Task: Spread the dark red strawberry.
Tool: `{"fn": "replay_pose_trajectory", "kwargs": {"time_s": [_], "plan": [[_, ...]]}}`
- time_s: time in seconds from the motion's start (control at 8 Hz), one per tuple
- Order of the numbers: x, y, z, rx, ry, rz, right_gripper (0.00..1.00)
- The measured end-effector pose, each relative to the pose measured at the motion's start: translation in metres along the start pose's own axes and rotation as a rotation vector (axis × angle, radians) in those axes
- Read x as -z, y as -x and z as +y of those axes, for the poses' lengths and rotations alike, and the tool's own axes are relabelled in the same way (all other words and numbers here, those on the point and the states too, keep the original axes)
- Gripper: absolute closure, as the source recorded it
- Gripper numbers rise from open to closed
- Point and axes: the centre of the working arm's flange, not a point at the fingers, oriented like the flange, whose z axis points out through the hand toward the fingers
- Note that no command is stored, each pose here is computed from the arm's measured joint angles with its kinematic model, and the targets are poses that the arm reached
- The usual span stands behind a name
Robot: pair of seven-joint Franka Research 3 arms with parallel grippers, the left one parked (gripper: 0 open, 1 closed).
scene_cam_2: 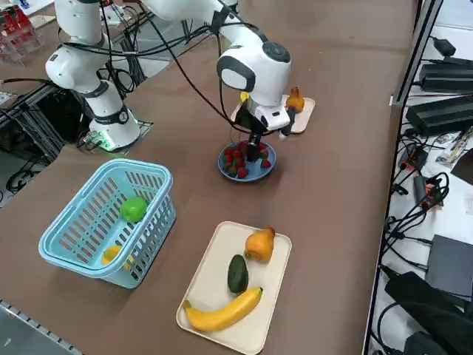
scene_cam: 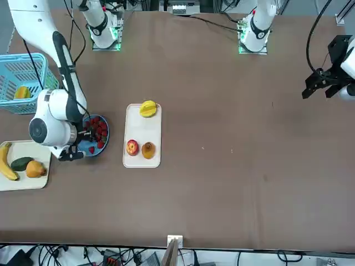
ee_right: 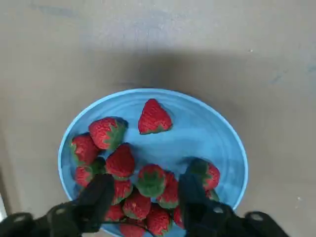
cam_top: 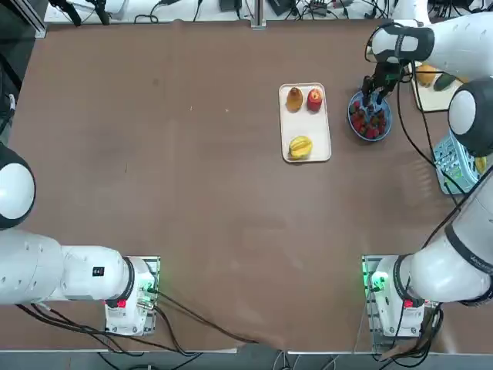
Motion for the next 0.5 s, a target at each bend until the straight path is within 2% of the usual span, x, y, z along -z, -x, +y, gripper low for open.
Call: {"fn": "replay_pose_trajectory", "kwargs": {"time_s": [0.12,0.38,0.5], "plan": [[0.008,-0.002,0.0,0.001,0.001,0.014,0.0],[0.055,-0.002,-0.001,0.003,-0.001,0.062,0.0],[0.103,0.006,-0.004,0.008,-0.009,0.06,0.0]]}}
